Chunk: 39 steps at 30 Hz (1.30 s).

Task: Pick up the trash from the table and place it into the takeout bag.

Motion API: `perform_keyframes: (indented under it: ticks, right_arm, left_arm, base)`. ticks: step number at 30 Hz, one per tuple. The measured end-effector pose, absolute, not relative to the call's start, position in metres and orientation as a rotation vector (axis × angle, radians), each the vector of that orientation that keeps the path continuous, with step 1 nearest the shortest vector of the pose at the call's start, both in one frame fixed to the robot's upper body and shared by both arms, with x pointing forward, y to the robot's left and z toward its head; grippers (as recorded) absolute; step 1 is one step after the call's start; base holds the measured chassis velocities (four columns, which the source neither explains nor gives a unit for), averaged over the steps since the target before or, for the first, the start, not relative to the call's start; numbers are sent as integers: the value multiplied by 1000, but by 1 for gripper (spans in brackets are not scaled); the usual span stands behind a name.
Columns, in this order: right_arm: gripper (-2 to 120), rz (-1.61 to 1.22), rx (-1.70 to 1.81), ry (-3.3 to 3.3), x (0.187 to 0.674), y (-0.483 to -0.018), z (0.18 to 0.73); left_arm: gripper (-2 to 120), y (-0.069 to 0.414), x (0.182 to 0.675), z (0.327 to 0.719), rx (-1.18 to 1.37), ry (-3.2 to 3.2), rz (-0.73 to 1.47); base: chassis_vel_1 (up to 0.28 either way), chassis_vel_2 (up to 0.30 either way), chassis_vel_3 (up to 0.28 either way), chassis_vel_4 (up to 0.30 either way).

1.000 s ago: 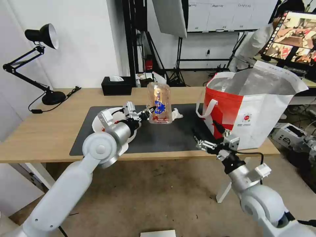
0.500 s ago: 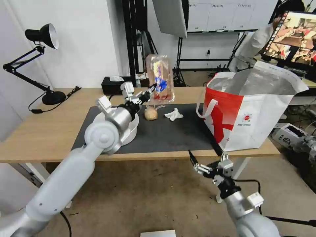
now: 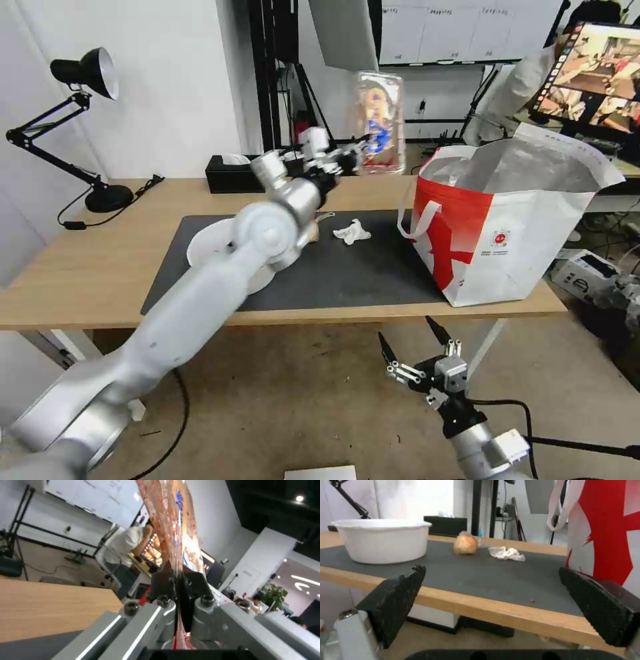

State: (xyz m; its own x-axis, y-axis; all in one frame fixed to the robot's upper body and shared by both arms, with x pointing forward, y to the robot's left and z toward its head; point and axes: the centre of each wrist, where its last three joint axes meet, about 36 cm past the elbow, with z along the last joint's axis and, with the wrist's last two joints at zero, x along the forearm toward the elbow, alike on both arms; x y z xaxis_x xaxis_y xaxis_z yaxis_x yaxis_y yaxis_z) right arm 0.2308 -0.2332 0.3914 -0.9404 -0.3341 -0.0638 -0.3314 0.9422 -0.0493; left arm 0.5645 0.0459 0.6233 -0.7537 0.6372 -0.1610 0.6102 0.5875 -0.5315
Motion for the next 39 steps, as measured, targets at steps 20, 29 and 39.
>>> perform_keyframes:
  ticks: [20,29,39]
  right_arm:
    - [100,-64,-577,3049,222,-216,376]
    - [100,-64,-582,3058,222,-216,374]
    - [100,-69,-587,3061,223,-216,372]
  left_arm:
    - [1,-70,579,613,-1130,-2872,531]
    - [1,-75,575,597,-1288,-2927,265]
    - [1,-77,577,601,-1339,-2907,253]
  base:
    - [0,0,0,0]
    - [0,0,0,0]
    - [0,0,0,0]
